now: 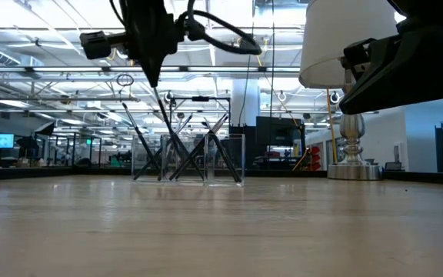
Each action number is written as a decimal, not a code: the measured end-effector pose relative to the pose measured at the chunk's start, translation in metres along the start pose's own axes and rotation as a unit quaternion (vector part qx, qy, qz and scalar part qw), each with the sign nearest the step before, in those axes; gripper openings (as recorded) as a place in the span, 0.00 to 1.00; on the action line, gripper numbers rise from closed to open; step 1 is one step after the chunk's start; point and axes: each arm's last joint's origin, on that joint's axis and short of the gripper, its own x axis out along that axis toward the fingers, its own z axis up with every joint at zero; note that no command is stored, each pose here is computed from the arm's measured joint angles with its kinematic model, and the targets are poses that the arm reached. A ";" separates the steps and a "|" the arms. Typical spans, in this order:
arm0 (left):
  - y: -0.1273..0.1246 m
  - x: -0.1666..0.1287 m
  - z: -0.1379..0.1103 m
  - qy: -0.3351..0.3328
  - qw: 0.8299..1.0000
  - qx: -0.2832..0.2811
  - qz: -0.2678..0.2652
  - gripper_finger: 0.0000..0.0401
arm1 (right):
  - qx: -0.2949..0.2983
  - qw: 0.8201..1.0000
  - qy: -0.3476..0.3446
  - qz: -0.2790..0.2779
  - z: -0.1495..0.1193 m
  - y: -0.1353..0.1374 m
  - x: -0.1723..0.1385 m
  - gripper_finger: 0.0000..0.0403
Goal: Pick & Place Makeup Supplies
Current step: Put the makeup brush into the transparent organizer, then return to Home Position
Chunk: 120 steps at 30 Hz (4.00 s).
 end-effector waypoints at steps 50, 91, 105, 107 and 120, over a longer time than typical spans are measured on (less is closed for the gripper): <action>0.021 -0.008 0.008 -0.011 0.994 -0.093 0.054 0.44 | 0.001 1.000 0.001 -0.002 0.000 -0.001 0.001 0.00; -0.190 -0.041 -0.185 -0.636 0.443 -0.607 0.176 0.01 | 0.055 0.917 -0.359 0.166 0.030 -0.143 -0.161 0.00; -0.225 -0.024 -0.122 -0.663 0.445 -0.560 0.221 0.00 | 0.114 0.896 -0.417 0.102 -0.048 -0.133 -0.163 0.00; -0.231 -0.019 -0.114 -0.658 0.451 -0.558 0.226 0.00 | 0.115 0.891 -0.430 0.091 -0.054 -0.133 -0.164 0.00; -0.262 0.035 -0.068 -0.701 0.433 -0.527 0.208 0.00 | 0.141 0.904 -0.404 0.012 -0.075 -0.131 -0.142 0.00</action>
